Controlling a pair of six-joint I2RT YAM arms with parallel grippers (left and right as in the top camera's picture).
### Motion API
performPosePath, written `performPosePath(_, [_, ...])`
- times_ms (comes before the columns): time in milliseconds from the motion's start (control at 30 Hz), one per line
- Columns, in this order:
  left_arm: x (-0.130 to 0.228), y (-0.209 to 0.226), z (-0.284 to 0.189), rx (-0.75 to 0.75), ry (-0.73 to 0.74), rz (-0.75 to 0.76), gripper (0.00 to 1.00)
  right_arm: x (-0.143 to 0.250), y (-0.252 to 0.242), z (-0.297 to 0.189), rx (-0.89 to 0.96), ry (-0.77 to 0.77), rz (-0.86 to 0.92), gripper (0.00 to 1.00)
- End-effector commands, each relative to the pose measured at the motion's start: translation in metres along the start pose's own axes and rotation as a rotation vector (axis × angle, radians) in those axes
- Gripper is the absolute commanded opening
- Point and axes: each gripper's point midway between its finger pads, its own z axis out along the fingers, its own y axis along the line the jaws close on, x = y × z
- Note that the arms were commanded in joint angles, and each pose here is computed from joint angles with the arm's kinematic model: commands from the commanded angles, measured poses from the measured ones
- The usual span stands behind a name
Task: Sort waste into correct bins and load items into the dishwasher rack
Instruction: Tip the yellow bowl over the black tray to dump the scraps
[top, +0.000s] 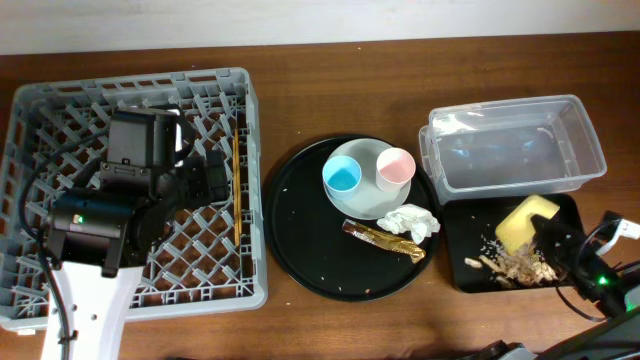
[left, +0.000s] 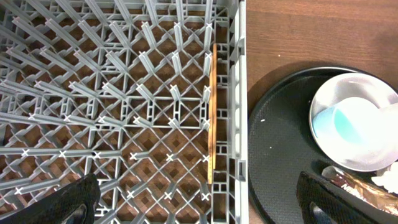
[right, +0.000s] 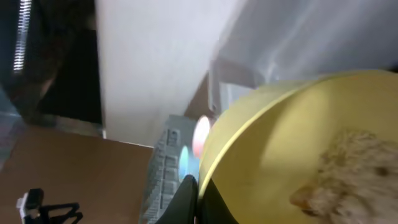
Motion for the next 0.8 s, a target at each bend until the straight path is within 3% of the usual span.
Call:
performPosePath(0, [0.0028, -0.0012, 0.0018, 0.005, 0.015, 0.008, 0.99, -0.0154, 0.0190, -0.0032, -0.128, -0.075, -0.051, 0.04])
performPosePath(700, [0.0028, -0.0012, 0.0018, 0.005, 0.015, 0.008, 0.99, -0.0220, 0.0167, -0.0032, -0.134, -0.065, 0.119, 0.04])
performPosePath(767, [0.0028, -0.0012, 0.0018, 0.005, 0.015, 0.008, 0.99, -0.0170, 0.0189, -0.0031, -0.137, -0.058, 0.206, 0.04])
